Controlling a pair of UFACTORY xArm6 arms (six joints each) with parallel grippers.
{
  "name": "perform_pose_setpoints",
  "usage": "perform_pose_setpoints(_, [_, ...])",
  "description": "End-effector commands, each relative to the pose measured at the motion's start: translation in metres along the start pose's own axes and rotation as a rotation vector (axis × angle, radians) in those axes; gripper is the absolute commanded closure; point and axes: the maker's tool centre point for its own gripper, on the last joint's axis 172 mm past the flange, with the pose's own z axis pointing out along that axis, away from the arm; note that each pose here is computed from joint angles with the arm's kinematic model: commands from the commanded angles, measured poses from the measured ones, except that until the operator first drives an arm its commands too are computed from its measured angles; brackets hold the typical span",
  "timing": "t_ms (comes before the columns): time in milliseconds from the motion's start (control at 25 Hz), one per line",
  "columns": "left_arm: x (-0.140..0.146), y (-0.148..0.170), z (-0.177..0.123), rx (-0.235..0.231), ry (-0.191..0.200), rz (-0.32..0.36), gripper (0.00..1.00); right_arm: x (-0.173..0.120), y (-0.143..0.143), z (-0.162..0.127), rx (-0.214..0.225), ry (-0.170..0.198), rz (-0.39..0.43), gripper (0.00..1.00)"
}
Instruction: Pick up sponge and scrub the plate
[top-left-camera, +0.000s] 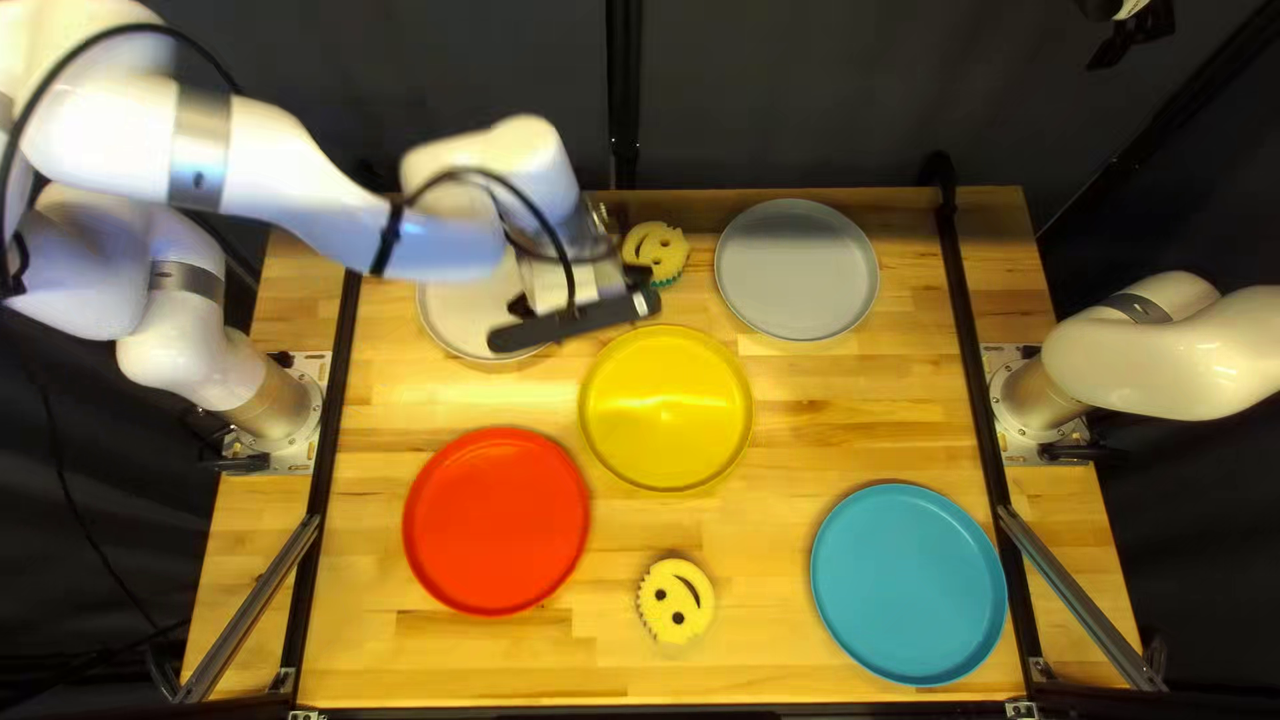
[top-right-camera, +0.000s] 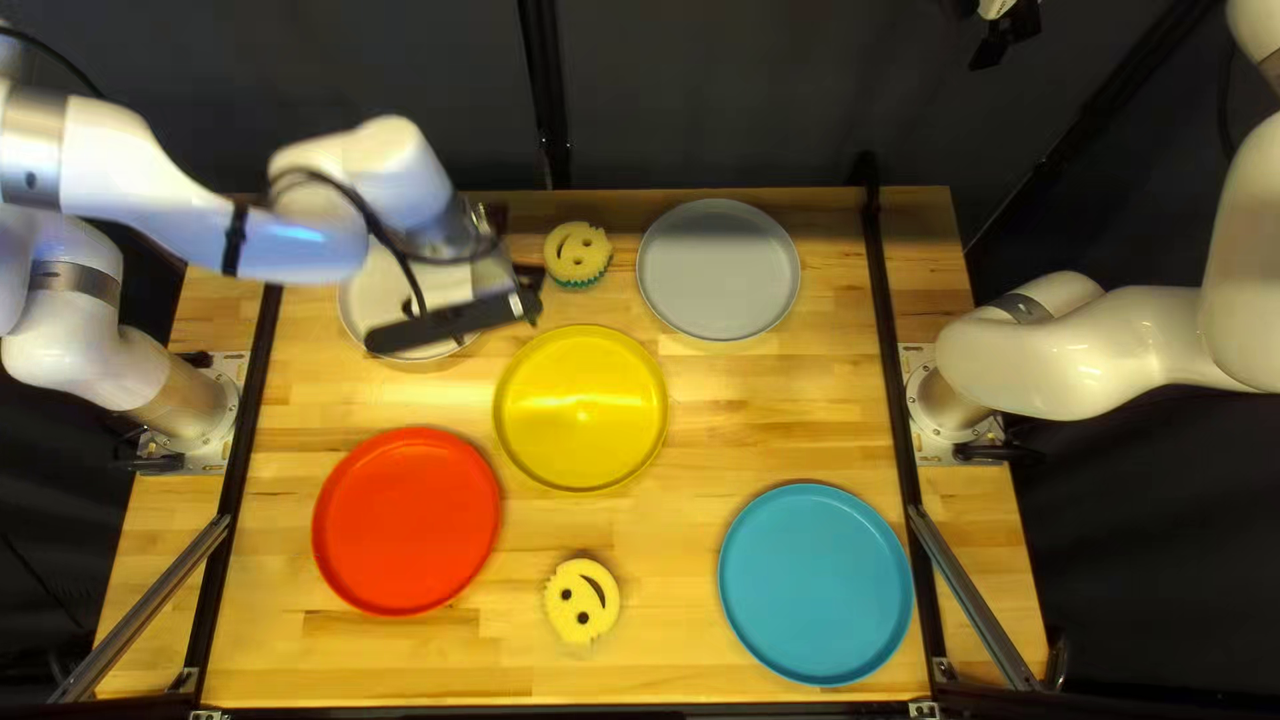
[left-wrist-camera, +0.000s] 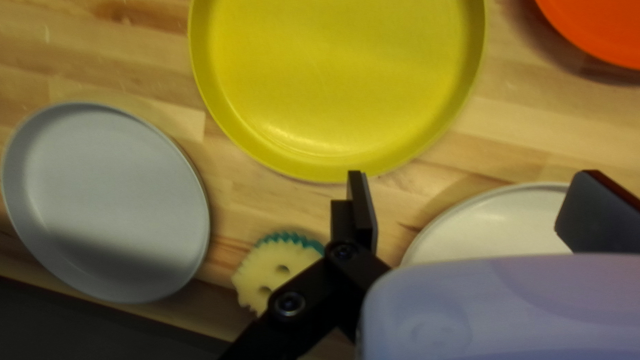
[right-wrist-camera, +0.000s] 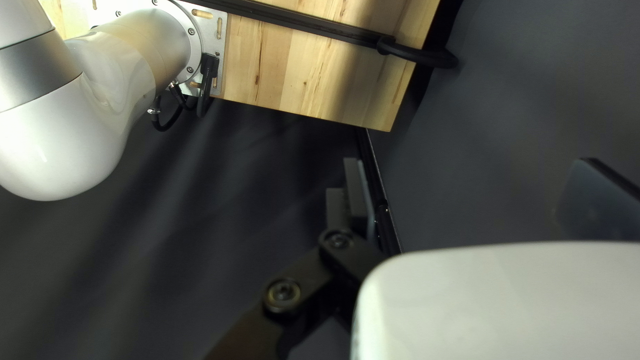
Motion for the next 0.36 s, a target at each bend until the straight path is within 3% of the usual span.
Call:
perform_pose_setpoints(40, [-0.049, 0.037, -0.064, -0.004, -0.025, -0.075, 0.00, 0.000, 0.000, 0.000, 0.000, 0.000, 0.000, 0.00])
perform_pose_setpoints(120, [-0.071, 0.061, -0.090, -0.005, -0.030, -0.120, 0.00, 0.000, 0.000, 0.000, 0.000, 0.000, 0.000, 0.00])
perform_pose_setpoints(200, [-0.075, 0.079, -0.111, 0.002, -0.034, -0.153, 0.00, 0.000, 0.000, 0.000, 0.000, 0.000, 0.000, 0.00])
perform_pose_setpoints(360, [-0.074, 0.082, -0.113, 0.004, -0.034, -0.158, 0.00, 0.000, 0.000, 0.000, 0.000, 0.000, 0.000, 0.00])
